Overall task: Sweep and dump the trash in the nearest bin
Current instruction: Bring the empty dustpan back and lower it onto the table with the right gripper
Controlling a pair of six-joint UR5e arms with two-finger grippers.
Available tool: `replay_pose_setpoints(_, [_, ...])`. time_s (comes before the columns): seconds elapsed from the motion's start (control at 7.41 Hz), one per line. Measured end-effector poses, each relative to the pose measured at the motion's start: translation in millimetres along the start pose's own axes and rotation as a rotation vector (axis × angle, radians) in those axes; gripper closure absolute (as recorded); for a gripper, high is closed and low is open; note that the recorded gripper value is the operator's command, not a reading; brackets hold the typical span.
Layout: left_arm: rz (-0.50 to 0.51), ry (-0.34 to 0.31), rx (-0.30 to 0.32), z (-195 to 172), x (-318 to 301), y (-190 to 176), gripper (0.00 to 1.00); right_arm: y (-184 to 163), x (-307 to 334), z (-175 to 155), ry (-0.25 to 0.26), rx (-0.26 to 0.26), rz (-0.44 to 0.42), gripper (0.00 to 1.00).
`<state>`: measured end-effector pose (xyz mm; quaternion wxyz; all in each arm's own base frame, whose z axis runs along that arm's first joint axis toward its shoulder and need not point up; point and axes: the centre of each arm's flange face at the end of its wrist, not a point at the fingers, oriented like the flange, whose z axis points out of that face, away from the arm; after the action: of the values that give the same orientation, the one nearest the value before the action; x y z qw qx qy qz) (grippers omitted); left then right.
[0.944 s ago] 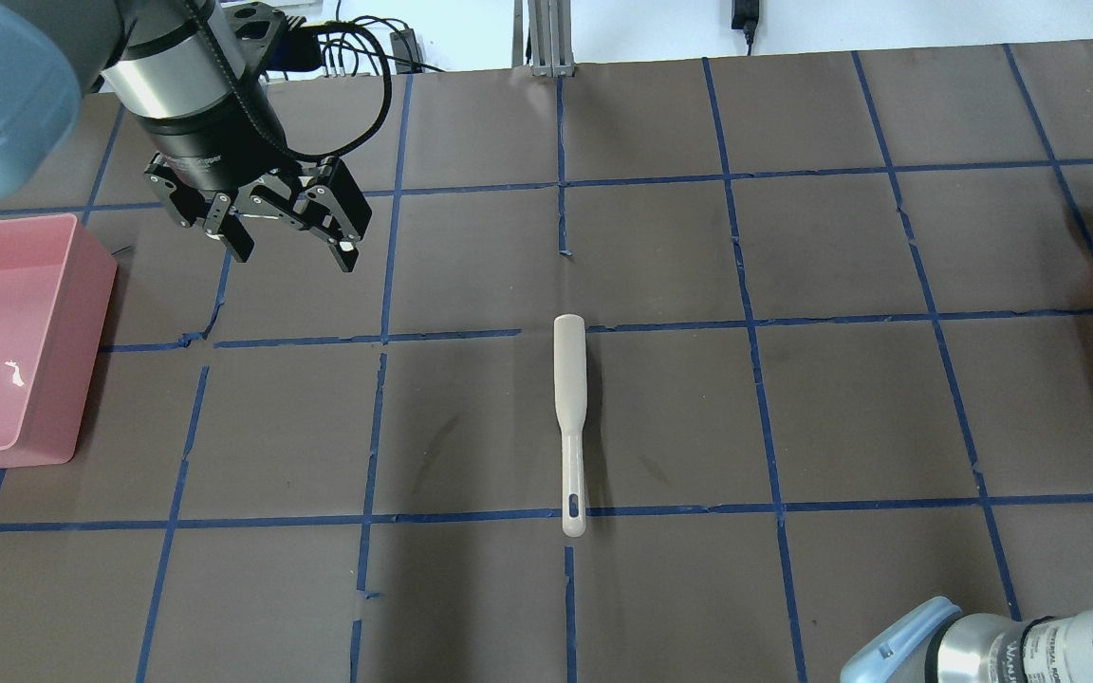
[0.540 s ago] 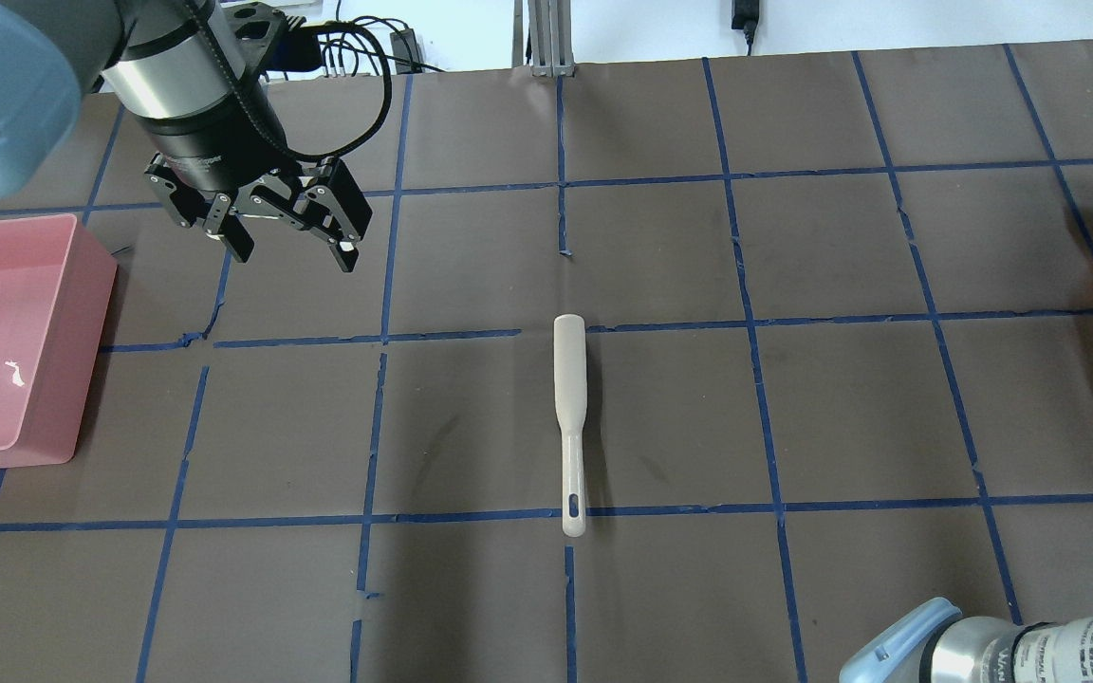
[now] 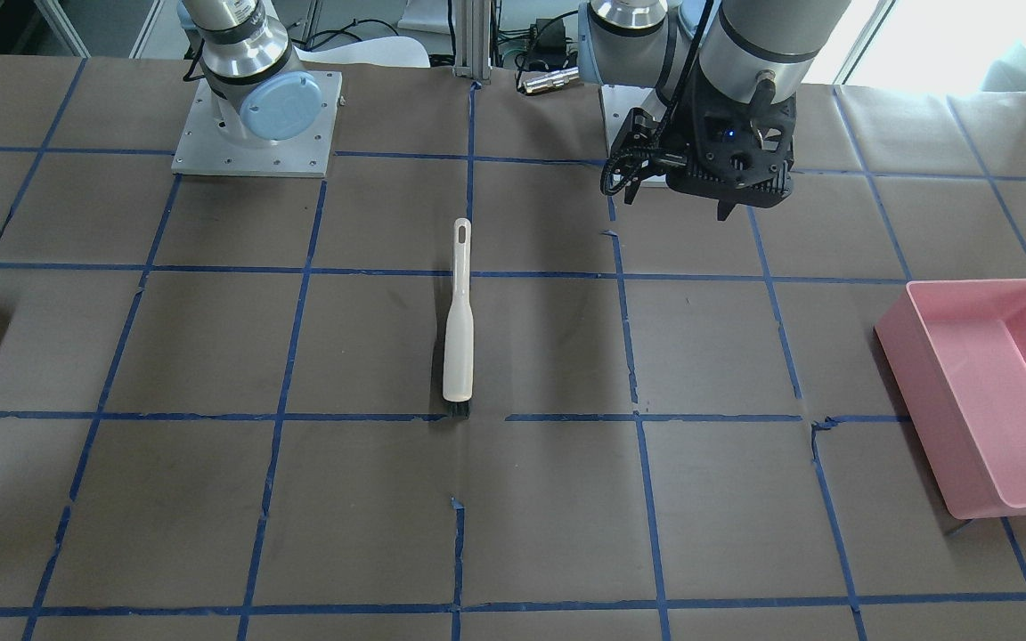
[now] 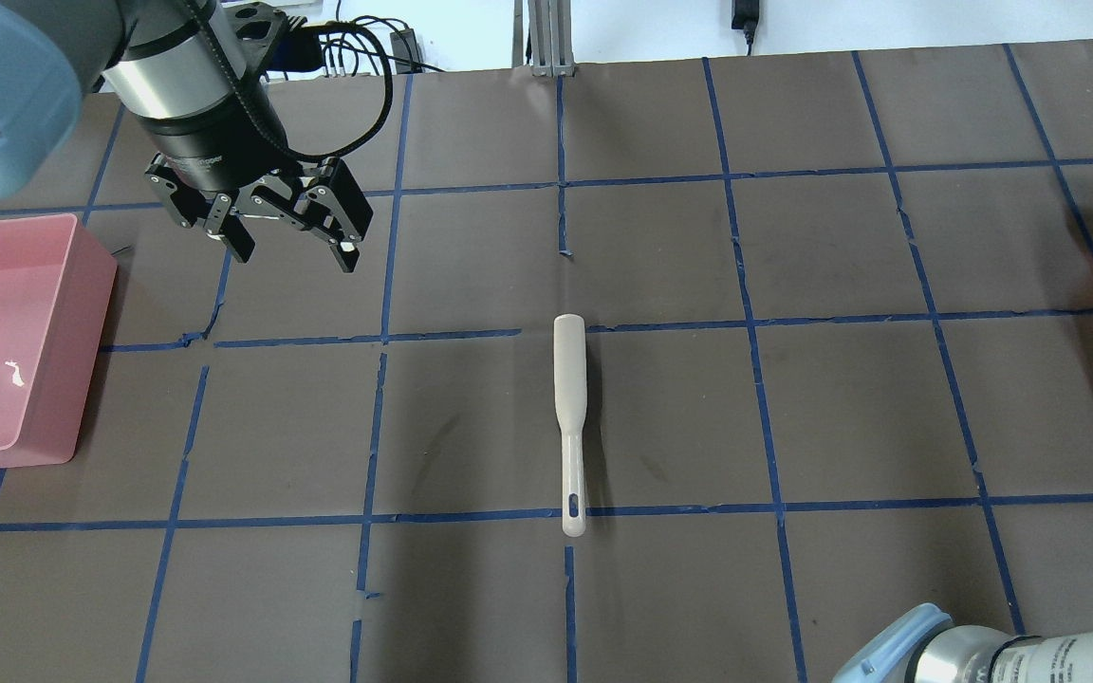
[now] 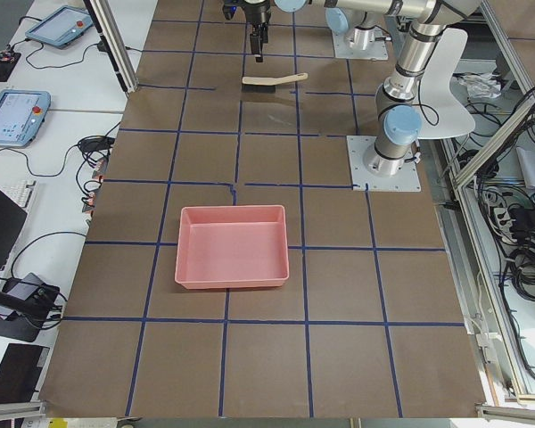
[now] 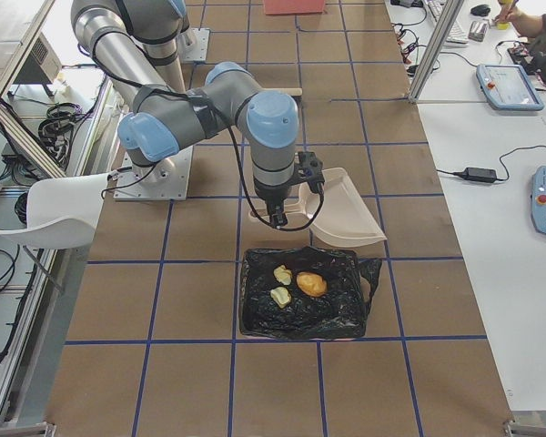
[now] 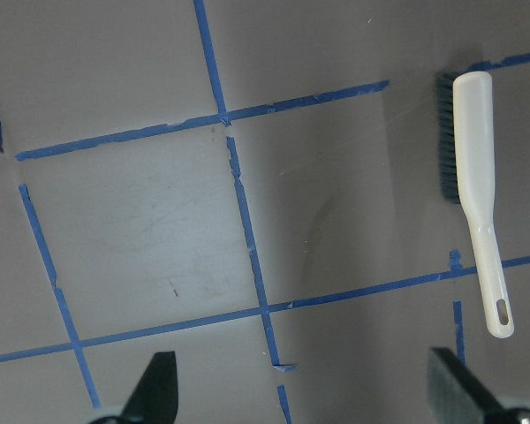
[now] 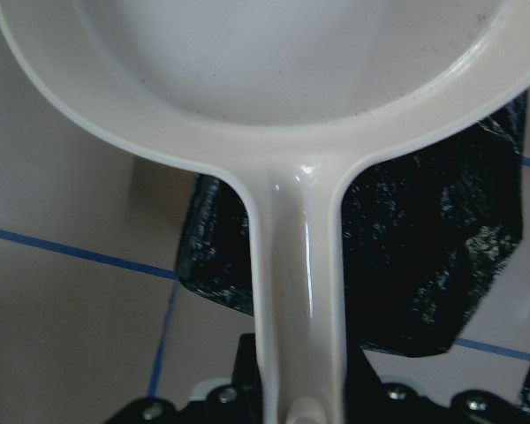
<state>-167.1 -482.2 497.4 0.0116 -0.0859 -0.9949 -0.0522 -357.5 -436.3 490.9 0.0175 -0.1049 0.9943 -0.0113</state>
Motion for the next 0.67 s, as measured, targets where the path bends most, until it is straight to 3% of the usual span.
replay_pose_setpoints(0.4, [0.001, 0.000, 0.000, 0.3, -0.2, -0.1, 0.00, -48.6, -73.2, 56.8, -0.150, -0.008, 0.110, 0.94])
replay_pose_setpoints(0.67, [0.001, 0.000, 0.000, 0.2, -0.4, -0.2, 0.00, -95.7, -141.0, 85.9, -0.181, 0.000, 0.114, 0.93])
